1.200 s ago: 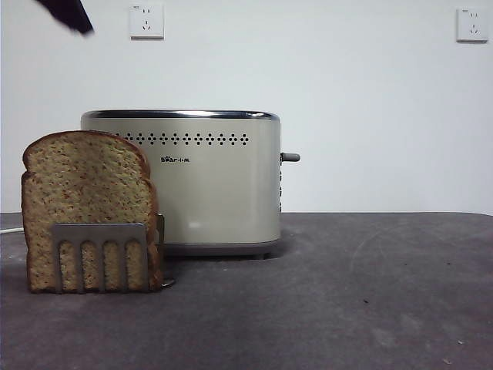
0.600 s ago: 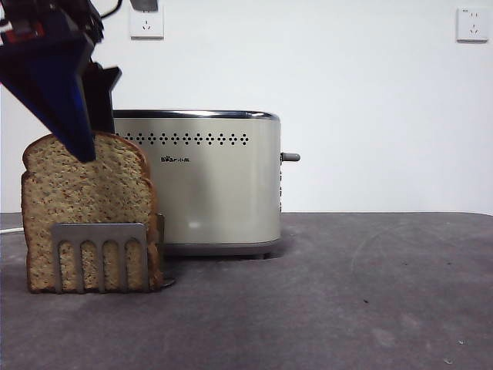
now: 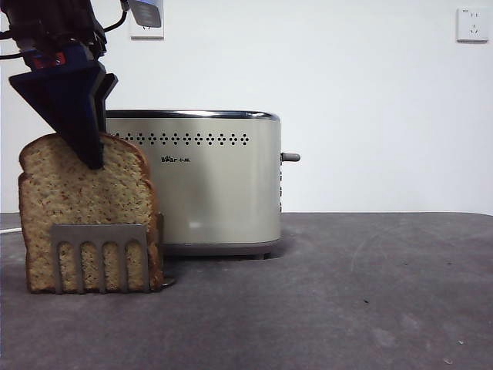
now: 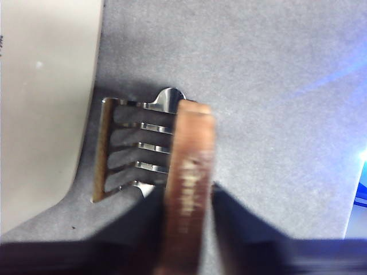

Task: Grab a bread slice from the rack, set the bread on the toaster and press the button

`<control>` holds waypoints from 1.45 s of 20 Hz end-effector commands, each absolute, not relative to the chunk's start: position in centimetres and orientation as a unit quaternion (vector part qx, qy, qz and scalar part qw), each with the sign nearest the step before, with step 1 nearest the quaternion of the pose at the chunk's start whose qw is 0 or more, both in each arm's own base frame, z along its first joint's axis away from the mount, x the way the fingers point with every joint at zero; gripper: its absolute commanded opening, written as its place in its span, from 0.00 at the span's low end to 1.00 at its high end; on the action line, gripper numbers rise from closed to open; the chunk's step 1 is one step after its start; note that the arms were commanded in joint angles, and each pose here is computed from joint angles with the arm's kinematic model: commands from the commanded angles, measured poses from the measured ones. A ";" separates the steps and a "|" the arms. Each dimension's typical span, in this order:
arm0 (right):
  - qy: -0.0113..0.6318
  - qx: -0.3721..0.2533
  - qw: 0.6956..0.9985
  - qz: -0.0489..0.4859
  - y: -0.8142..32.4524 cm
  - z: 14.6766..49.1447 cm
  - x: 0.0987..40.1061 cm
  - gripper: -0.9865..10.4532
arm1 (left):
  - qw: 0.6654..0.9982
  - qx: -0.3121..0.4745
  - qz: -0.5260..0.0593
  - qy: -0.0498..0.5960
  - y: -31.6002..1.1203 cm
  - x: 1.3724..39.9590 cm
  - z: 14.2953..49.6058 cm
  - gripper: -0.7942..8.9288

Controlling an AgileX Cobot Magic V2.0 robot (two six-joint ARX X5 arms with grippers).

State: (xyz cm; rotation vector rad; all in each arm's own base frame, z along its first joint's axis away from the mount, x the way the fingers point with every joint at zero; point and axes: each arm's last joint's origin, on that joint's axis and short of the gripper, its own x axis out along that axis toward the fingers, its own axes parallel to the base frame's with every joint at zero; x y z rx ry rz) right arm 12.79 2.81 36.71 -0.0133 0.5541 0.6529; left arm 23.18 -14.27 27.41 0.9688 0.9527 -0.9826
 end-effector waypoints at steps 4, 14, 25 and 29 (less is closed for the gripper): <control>0.265 -0.011 0.910 0.319 2.8 36.8 12.8 0.08 | 0.676 0.434 -0.436 0.407 -14.1 22.8 28.0 0.07; 0.275 -0.008 0.907 0.319 2.9 36.5 13.3 0.08 | 0.729 0.434 -0.418 0.324 -12.9 20.8 38.4 0.07; 0.293 -0.004 0.901 0.319 3.0 36.1 14.3 0.08 | 0.749 0.519 -0.378 0.161 -13.5 22.0 44.6 0.07; 0.299 -0.003 0.899 0.319 3.0 36.0 14.2 0.08 | 0.738 0.531 -0.378 0.178 -14.8 24.4 43.0 0.07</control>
